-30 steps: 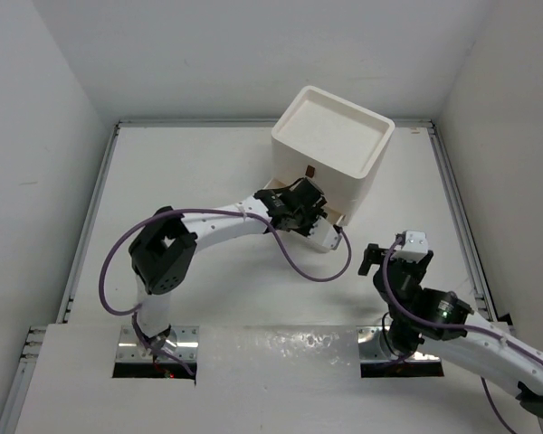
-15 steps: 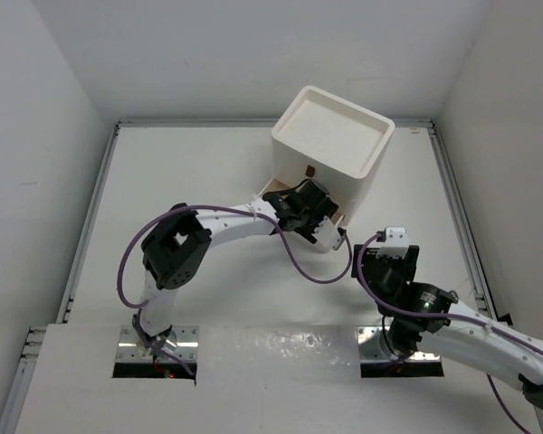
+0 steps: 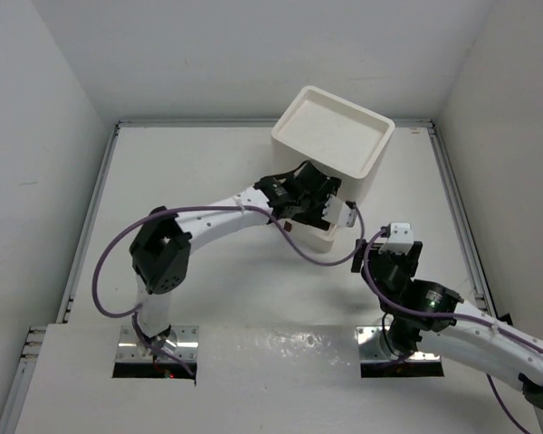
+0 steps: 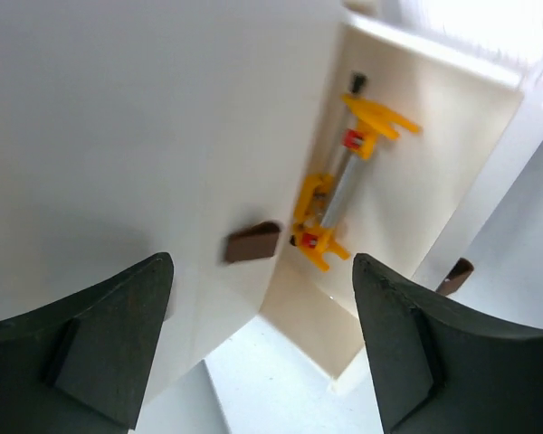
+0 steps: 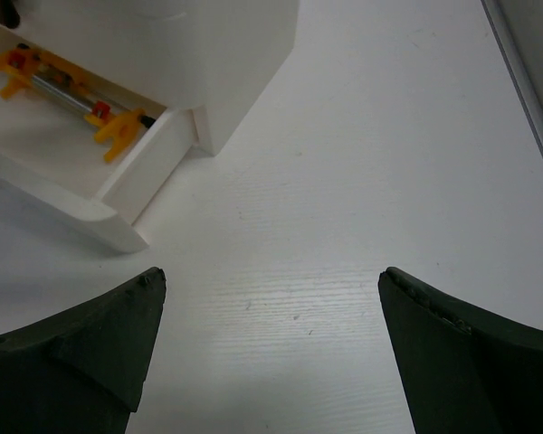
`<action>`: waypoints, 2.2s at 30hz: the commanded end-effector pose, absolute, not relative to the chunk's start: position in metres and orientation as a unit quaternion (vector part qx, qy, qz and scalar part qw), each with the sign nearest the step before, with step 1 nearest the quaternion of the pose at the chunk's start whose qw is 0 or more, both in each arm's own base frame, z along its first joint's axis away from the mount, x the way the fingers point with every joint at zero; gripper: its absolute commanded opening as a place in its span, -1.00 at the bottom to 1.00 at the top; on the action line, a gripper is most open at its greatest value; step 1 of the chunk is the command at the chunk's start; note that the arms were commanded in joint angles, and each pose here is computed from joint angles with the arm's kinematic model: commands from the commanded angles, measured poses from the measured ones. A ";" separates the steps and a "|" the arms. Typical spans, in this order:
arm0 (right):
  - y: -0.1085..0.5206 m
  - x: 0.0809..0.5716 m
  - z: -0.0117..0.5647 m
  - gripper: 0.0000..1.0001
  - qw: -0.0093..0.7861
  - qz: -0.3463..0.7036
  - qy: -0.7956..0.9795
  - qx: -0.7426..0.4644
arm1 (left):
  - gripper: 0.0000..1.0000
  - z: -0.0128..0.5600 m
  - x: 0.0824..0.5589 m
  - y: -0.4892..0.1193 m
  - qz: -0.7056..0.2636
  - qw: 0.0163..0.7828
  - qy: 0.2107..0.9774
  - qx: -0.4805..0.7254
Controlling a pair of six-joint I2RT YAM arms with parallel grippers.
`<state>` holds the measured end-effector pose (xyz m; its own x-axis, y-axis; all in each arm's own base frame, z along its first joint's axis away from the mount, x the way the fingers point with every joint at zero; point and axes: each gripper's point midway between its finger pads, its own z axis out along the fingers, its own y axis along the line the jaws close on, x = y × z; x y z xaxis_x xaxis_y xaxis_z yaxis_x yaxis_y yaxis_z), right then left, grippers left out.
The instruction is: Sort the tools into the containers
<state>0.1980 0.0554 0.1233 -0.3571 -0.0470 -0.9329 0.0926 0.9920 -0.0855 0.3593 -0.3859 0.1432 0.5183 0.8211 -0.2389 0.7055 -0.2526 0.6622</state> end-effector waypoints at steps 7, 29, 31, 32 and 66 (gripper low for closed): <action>0.046 0.203 0.170 0.98 0.597 -0.077 0.798 0.032 | 0.63 0.291 0.358 -0.352 -0.081 0.491 0.642 0.583; 0.242 0.277 0.076 -1.00 0.555 0.078 0.826 -0.057 | 0.62 0.318 0.574 -0.304 -0.138 0.629 0.693 0.325; 0.258 0.284 0.061 -1.00 0.540 0.077 0.835 -0.067 | 0.63 0.302 0.580 -0.304 -0.135 0.620 0.704 0.320; 0.262 0.287 0.056 -1.00 0.533 0.078 0.839 -0.071 | 0.63 0.292 0.585 -0.301 -0.132 0.614 0.713 0.312; 0.179 0.396 0.028 -1.00 0.510 -0.166 0.844 -0.014 | -1.00 0.218 0.580 -0.306 -0.152 0.553 0.755 0.317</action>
